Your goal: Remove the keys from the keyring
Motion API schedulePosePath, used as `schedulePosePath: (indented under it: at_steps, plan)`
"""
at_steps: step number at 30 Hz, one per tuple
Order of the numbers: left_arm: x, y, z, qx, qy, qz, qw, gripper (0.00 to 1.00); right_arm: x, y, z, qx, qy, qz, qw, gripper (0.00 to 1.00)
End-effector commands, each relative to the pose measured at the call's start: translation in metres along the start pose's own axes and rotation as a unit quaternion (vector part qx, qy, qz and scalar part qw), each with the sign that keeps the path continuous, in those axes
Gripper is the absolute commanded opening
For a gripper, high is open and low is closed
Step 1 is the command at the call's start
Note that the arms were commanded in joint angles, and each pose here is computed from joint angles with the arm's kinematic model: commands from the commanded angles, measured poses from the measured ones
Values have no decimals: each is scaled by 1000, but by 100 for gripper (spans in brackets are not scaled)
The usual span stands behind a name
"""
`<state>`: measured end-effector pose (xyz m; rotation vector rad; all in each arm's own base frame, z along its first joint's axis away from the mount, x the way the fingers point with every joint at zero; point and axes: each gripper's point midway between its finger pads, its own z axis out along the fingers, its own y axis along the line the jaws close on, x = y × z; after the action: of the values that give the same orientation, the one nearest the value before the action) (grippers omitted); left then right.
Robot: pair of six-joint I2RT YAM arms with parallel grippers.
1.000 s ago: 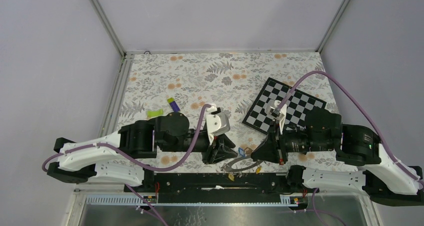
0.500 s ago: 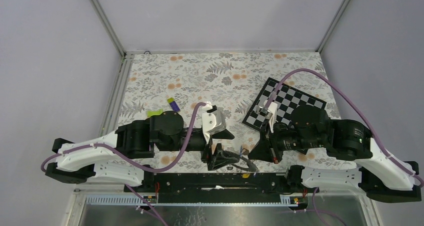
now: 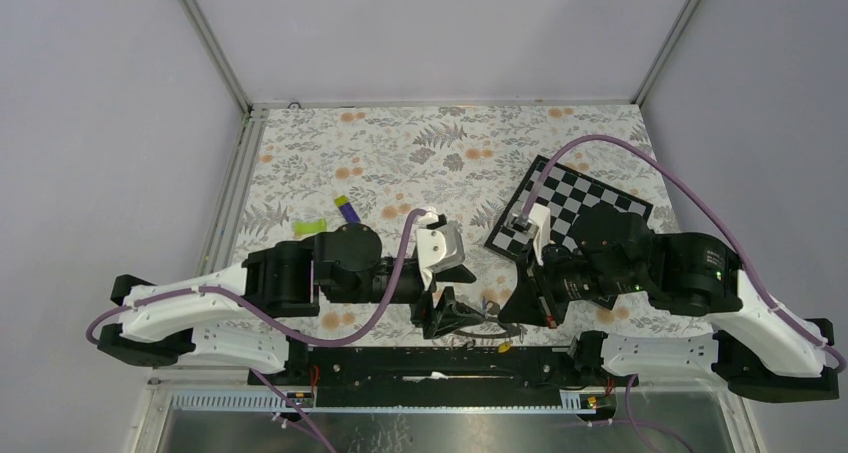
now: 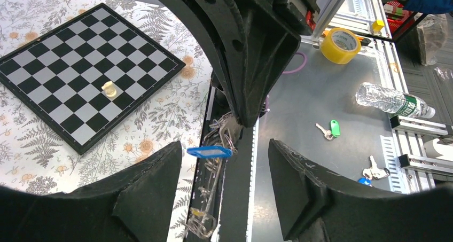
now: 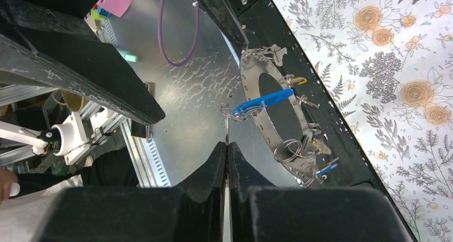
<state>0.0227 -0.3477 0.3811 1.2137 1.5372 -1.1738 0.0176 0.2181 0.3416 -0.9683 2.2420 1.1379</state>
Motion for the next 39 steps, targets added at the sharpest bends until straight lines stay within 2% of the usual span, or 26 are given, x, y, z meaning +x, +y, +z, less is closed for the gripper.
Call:
schedulePosePath:
  at_steps: [1, 25, 39]
  plan:
    - [-16, -3, 6, 10, -30, 11, 999, 65, -4, 23, -5, -53, 6, -16, 998, 0]
    - [4, -22, 23, 69, 11, 8, 998, 57, -10, 29, -10, -73, -12, -37, 997, 0]
    - [3, -21, 24, 65, 13, 7, 998, 36, -8, 29, -9, -75, -13, -37, 996, 0]
